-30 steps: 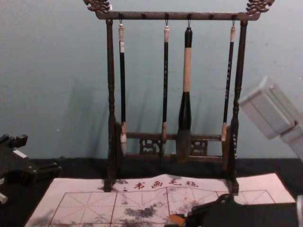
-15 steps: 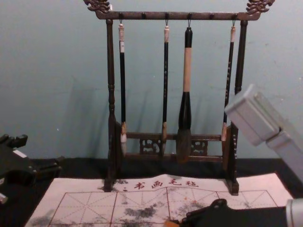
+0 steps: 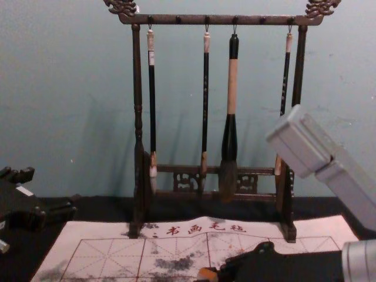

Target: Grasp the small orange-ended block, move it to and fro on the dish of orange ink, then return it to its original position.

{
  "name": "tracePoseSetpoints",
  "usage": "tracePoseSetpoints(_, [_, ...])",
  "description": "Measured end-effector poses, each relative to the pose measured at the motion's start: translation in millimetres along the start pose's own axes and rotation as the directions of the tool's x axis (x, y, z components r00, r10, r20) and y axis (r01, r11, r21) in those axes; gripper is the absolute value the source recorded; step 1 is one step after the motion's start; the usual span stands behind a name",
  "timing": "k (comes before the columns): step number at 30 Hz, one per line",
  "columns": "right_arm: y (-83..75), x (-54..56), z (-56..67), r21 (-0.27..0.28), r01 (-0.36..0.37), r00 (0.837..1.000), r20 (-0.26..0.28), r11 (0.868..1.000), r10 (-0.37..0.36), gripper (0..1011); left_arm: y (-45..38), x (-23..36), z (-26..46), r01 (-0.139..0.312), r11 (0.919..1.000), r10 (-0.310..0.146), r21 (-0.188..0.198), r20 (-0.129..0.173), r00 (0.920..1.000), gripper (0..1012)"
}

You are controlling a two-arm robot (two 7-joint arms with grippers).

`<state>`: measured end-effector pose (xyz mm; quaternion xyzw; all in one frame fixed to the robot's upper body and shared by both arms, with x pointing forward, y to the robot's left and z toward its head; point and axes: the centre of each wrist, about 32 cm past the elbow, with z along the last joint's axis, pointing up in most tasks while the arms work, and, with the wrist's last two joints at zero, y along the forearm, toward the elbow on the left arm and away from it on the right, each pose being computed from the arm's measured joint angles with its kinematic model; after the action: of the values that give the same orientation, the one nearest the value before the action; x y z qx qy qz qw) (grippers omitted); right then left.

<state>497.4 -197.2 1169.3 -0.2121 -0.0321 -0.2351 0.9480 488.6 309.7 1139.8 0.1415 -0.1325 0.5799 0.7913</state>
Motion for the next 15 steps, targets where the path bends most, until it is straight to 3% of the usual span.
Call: tracePoseSetpoints(15, [-4.8,9.4,-1.1,-0.014,0.049,0.999,-0.008,0.999,-0.049,99,0.0,0.0,0.0,0.000,1.0000,0.000,0.000,0.000,1.0000,1001])
